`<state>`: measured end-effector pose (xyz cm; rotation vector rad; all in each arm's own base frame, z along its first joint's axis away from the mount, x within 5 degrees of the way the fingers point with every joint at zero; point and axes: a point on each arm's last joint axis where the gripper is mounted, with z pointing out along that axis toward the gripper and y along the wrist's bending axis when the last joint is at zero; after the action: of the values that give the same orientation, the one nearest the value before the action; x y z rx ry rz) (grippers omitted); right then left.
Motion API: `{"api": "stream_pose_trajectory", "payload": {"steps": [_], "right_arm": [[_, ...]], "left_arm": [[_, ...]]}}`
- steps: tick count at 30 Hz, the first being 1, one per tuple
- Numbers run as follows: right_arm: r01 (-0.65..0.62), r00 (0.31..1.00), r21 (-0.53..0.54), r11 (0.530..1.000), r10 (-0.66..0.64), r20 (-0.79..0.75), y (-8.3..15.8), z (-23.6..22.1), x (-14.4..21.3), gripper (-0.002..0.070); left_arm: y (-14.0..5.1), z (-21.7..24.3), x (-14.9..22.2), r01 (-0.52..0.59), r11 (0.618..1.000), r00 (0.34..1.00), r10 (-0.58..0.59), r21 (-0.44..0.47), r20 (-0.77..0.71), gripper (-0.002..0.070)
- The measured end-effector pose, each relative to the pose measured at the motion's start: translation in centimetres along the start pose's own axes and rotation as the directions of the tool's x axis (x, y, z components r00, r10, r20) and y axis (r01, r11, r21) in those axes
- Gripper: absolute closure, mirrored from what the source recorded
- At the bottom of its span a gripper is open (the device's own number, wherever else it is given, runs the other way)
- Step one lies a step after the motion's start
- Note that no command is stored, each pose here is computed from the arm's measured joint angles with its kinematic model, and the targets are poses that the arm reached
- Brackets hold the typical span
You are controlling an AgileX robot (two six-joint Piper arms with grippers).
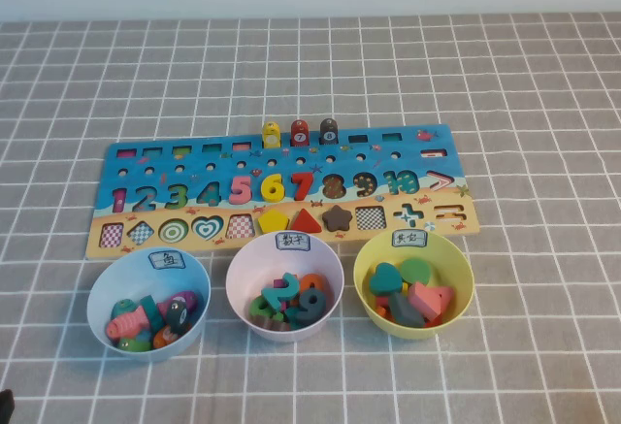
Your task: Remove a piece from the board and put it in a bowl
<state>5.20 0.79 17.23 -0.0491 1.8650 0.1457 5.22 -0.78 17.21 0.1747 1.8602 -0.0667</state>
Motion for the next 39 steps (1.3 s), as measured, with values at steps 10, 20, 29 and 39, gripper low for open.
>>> {"api": "stream_pose_trajectory", "payload": {"steps": [10, 20, 29, 39], "right_arm": [[0.000, 1.000, 0.000, 1.000, 0.000, 0.000, 0.00, 0.00, 0.00, 0.0694], [0.000, 1.000, 0.000, 1.000, 0.000, 0.000, 0.00, 0.00, 0.00, 0.0694], [0.002, 1.000, 0.001, 1.000, -0.002, 0.000, -0.01, 0.00, 0.00, 0.0694], [-0.049, 0.998, -0.019, 0.999, 0.050, 0.025, 0.16, 0.00, -0.24, 0.0694]], "left_arm": [[0.00, 0.00, 0.00, 0.000, 1.000, 1.000, 0.000, 0.000, 0.000, 0.0675], [0.00, 0.00, 0.00, -0.001, 1.000, 1.000, 0.001, 0.000, 0.000, 0.0675], [0.00, 0.00, 0.00, -0.001, 1.000, 1.000, 0.001, 0.000, 0.000, 0.0675], [0.00, 0.00, 0.00, -0.001, 1.000, 1.000, 0.001, 0.000, 0.000, 0.0675]]}}
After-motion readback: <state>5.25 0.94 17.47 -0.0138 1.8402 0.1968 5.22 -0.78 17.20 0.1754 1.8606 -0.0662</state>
